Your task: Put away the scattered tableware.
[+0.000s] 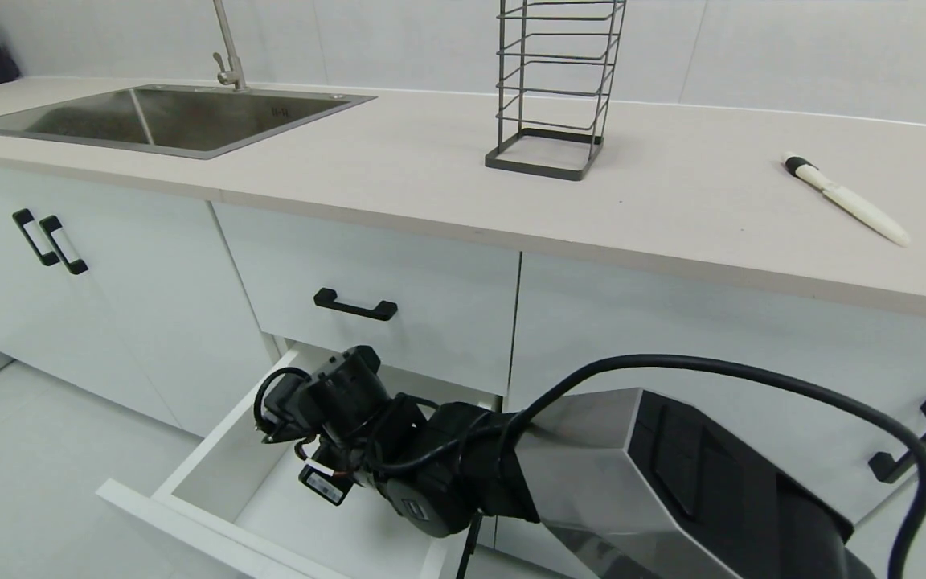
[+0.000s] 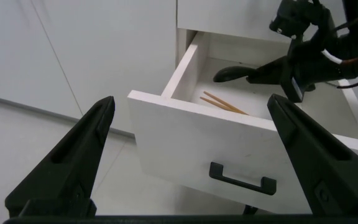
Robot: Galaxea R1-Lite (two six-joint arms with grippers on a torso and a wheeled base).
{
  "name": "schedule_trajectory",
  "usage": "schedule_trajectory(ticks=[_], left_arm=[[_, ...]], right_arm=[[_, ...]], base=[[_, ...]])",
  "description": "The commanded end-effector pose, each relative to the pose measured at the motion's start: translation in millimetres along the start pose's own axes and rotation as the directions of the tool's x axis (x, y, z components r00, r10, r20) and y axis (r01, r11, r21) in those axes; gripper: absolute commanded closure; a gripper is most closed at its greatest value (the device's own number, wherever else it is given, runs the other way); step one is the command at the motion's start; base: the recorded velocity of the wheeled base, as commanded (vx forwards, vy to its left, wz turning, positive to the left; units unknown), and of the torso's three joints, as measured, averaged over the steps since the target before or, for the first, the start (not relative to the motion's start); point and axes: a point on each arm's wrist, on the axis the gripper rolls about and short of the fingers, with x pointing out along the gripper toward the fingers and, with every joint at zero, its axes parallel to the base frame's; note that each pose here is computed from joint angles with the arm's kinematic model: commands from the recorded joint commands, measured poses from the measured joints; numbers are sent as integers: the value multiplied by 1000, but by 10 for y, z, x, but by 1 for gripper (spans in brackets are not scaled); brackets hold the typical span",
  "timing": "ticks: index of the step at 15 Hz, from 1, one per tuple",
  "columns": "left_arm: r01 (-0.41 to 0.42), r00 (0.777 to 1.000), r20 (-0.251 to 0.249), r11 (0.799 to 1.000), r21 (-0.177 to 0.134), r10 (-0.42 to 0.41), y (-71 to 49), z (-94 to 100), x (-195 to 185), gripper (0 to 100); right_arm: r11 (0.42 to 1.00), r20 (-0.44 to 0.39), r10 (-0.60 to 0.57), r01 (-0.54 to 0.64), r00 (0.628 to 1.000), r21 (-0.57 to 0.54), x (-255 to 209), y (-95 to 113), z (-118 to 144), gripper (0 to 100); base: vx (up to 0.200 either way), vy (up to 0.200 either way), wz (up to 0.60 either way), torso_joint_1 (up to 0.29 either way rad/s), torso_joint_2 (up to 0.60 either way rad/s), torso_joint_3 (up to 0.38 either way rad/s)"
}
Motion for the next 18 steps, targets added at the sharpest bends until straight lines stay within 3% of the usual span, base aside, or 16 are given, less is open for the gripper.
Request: schedule_trajectory(ticks=[1,8,18], left_arm=[[-1,1000,-1,1000,0,1,0,0,1,0],[1,1000,-1,1000,0,-1,0,0,1,0],[1,1000,-1,1000,0,-1,0,0,1,0]], right_arm=[[1000,-49,2,-3,999,-4,182,54,-156,100],[999,-94,8,-3,996,47,359,65,-374,100],[997,-60,2,3,998,80,574,127,-565,100]], base=[[0,0,0,0,0,0],[0,0,0,0,0,0],[0,0,0,0,0,0]])
